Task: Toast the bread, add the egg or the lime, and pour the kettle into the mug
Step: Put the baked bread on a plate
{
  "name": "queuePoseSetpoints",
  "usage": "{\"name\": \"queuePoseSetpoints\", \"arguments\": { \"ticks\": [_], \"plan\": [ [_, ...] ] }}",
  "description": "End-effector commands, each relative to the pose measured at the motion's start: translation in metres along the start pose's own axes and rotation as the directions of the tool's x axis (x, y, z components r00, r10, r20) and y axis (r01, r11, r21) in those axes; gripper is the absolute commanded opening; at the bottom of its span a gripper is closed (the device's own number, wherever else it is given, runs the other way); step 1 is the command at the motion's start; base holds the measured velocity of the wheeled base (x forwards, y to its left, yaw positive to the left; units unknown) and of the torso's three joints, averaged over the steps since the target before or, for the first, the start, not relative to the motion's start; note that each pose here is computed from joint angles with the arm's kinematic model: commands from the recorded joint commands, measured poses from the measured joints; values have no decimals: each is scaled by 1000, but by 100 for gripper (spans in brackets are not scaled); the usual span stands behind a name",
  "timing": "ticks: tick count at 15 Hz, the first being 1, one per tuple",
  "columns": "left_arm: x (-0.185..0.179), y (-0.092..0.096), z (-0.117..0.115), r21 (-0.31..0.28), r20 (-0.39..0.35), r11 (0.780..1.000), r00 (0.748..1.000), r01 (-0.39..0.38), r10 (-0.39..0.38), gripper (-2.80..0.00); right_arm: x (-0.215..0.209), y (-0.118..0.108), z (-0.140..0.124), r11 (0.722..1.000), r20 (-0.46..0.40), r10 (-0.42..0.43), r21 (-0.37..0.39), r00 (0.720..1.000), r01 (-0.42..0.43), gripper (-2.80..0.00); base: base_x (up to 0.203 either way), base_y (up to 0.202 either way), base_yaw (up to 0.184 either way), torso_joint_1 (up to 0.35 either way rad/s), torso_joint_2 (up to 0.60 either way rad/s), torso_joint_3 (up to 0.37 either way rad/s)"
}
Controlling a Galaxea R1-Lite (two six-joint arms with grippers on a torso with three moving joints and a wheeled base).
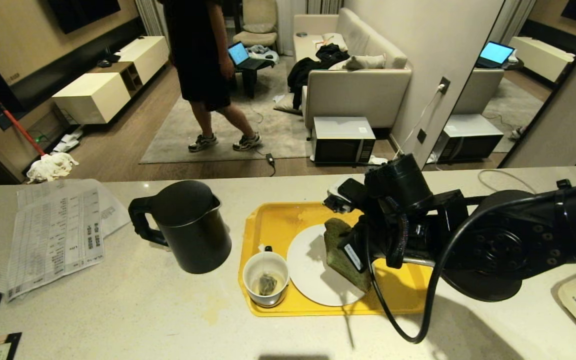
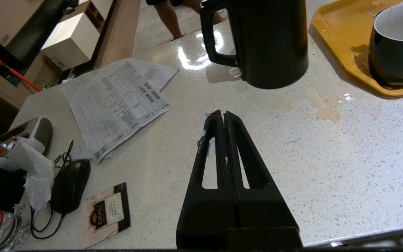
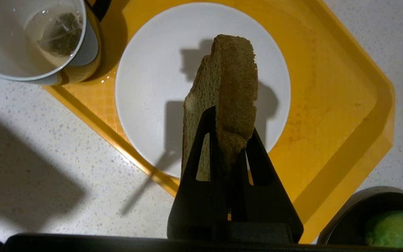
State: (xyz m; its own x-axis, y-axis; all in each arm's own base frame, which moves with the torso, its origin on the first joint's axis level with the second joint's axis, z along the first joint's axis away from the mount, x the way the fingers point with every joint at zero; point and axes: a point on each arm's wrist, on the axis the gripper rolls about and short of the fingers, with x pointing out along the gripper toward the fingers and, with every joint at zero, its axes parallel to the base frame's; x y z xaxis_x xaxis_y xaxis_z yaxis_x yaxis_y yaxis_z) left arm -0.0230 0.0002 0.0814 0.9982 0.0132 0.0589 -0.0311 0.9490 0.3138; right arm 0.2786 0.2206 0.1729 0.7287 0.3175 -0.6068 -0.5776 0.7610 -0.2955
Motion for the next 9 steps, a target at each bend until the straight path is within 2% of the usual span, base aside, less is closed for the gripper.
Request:
{"name": "queuePoseSetpoints", "arguments": {
  "ticks": [1, 5, 9],
  "plan": [
    [0, 0, 0, 2, 2, 1000, 1000, -1, 1, -280, -2, 3, -5, 1000, -14, 8, -9, 1000, -8, -280, 0, 0, 0, 0, 0, 0],
    [0, 0, 0, 2, 1, 1000, 1000, -1, 1, -280, 14, 9, -11, 1000, -53, 3, -17, 999, -4, -280, 0, 0, 0, 0, 0, 0],
    [0, 0, 0, 2, 1, 1000, 1000, -1, 1, -280, 41, 14, -15, 998, -35, -58, -12, 998, 58, -280, 0, 0, 0, 0, 0, 0]
  ]
}}
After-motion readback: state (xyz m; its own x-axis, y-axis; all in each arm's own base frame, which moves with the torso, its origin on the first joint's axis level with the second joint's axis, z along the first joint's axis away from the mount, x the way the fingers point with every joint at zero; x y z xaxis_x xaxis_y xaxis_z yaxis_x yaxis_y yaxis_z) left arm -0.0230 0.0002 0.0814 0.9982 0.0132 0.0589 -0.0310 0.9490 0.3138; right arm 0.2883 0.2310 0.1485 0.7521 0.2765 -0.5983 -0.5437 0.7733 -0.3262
